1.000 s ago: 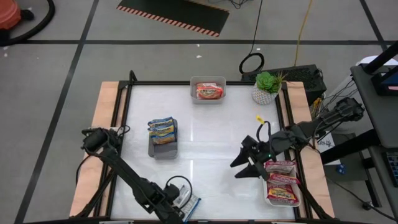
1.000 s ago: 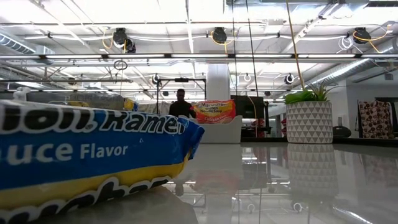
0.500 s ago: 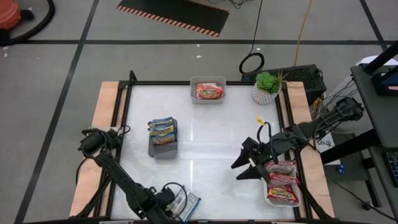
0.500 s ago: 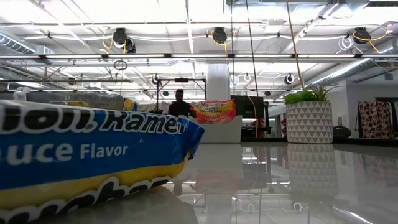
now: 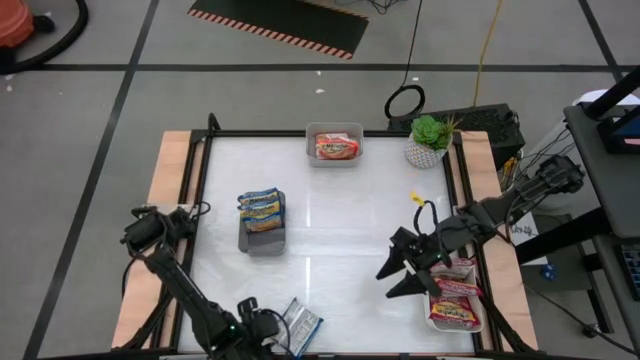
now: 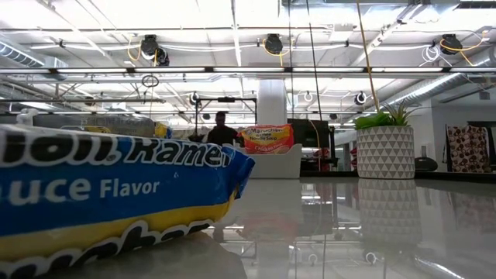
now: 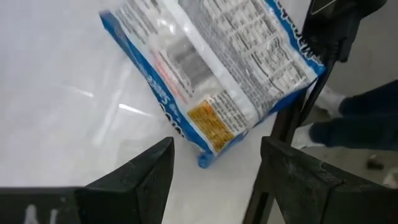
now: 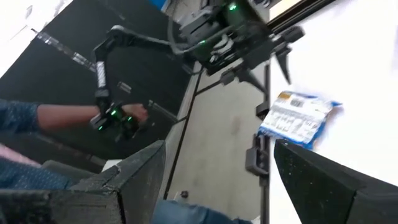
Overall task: Sort Maruchan noodles
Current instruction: Put the blue noodle pack into the black bin
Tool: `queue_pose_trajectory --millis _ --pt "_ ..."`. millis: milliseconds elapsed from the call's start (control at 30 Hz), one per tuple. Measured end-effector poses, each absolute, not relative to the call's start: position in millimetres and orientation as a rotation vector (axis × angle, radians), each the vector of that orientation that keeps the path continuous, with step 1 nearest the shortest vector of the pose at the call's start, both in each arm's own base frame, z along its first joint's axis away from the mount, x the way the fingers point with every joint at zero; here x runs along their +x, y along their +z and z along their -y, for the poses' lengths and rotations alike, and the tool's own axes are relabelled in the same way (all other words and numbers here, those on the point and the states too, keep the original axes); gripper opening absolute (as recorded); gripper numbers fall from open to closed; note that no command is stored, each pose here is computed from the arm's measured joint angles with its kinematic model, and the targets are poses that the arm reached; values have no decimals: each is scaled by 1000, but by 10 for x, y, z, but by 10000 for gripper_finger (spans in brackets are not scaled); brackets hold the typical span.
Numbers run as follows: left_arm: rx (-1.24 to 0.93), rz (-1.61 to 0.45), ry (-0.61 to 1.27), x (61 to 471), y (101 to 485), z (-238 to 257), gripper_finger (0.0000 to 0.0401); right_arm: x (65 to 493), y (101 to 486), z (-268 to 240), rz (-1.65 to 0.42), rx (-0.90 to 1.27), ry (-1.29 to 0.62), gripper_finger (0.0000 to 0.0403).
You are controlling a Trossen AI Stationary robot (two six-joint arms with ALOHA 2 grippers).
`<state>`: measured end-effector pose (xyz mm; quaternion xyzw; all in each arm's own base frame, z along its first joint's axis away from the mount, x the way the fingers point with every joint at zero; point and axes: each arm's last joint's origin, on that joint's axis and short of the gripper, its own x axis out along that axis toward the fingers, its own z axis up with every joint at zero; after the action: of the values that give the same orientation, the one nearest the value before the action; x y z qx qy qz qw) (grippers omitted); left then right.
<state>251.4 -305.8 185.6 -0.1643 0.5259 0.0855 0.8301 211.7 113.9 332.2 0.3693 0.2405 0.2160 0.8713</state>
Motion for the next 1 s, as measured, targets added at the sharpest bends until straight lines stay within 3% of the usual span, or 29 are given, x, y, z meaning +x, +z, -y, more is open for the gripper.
queue_pose_trajectory --millis 333,867,1000 --pt "-447 -1153 129 2349 1561 3111 244 2049 3323 -1256 -535 786 502 290" --pt "-484 -1121 135 2507 1444 2941 243 2027 3331 -1267 -546 779 534 290" --pt "-442 -1114 104 2548 1444 2917 215 2008 3347 -1256 -542 780 537 290"
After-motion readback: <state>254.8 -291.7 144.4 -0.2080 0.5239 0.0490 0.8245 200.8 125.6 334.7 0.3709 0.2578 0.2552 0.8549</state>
